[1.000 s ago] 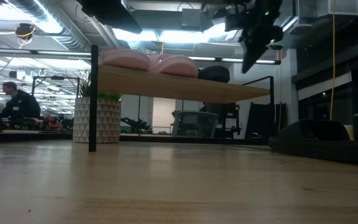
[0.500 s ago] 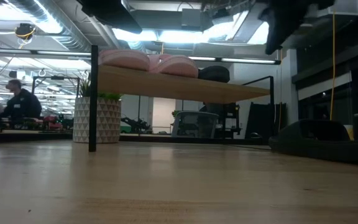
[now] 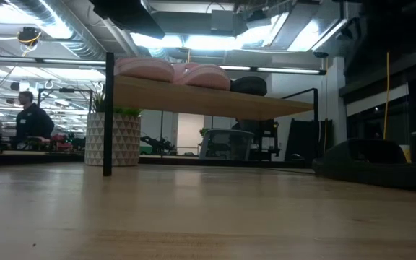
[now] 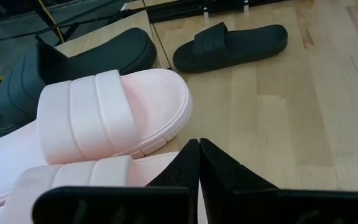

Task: Pick and place slides into the shelf
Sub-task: Put the black slide on the shelf

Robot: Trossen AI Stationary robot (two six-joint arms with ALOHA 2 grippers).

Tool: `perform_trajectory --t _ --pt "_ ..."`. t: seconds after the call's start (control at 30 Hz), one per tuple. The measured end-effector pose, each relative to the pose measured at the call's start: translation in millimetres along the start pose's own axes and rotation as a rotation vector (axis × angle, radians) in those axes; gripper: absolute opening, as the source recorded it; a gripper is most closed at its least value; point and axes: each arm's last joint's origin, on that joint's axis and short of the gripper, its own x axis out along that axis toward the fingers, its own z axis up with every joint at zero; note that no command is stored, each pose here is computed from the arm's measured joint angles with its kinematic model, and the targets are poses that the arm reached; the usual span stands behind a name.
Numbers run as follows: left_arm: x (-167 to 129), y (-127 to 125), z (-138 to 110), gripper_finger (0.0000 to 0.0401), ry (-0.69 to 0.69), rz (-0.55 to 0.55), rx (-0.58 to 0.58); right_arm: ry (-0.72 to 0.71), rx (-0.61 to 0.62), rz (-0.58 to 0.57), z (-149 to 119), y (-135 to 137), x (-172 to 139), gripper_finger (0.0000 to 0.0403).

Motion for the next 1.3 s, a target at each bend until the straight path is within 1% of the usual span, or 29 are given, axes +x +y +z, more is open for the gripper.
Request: perform_trajectory --t 0.2,0.3,0.43,0.53,0.67,0.73,0.8,0.9,0.97,1.03,1.1,1.2,1.3 --pt "0 0 0 0.0004 0.000 -0.001 -0.048 0.066 -0.048 -0.018 -13 13 4 0.0000" --pt "1 0 0 0.0004 0.002 -0.001 -0.073 0.130 -0.043 -0.068 -22 18 4 0.0000" --pt "6 -4 -1 0.0004 0.010 0.003 -0.116 0.160 -0.064 -0.145 -33 28 3 0.0000" --pt "17 -14 -4 0.0004 0.007 -0.006 -0.111 0.142 -0.101 -0.159 -40 37 1 0.0000" --pt "27 -35 -15 0.0004 -0.032 -0.058 -0.097 0.089 -0.098 -0.154 -46 46 -7 0.0000" --pt "24 -45 -17 0.0004 -0.065 -0.093 -0.097 0.074 -0.094 -0.153 -51 50 -11 0.0000" --pt "17 -55 -12 0.0004 -0.127 -0.137 -0.107 0.066 -0.082 -0.148 -54 52 -14 0.0000" --pt "7 -68 -13 0.0004 -0.176 -0.192 -0.073 0.054 -0.049 -0.144 -57 55 -17 0.0000" --pt "2 -75 -15 0.0004 -0.197 -0.218 -0.062 0.007 -0.045 -0.159 -60 57 -16 0.0000" --pt "0 -79 -21 0.0004 -0.204 -0.229 -0.059 -0.030 -0.075 -0.192 -68 57 -12 0.0000" --pt "1 -81 -29 0.0004 -0.210 -0.234 -0.061 -0.017 -0.096 -0.215 -76 56 -6 0.0000" --pt "5 -80 -36 0.0004 -0.227 -0.233 -0.081 0.029 -0.100 -0.237 -88 52 4 0.0001" --pt "8 -77 -41 0.0004 -0.234 -0.222 -0.096 0.034 -0.081 -0.241 -94 51 12 0.0010"
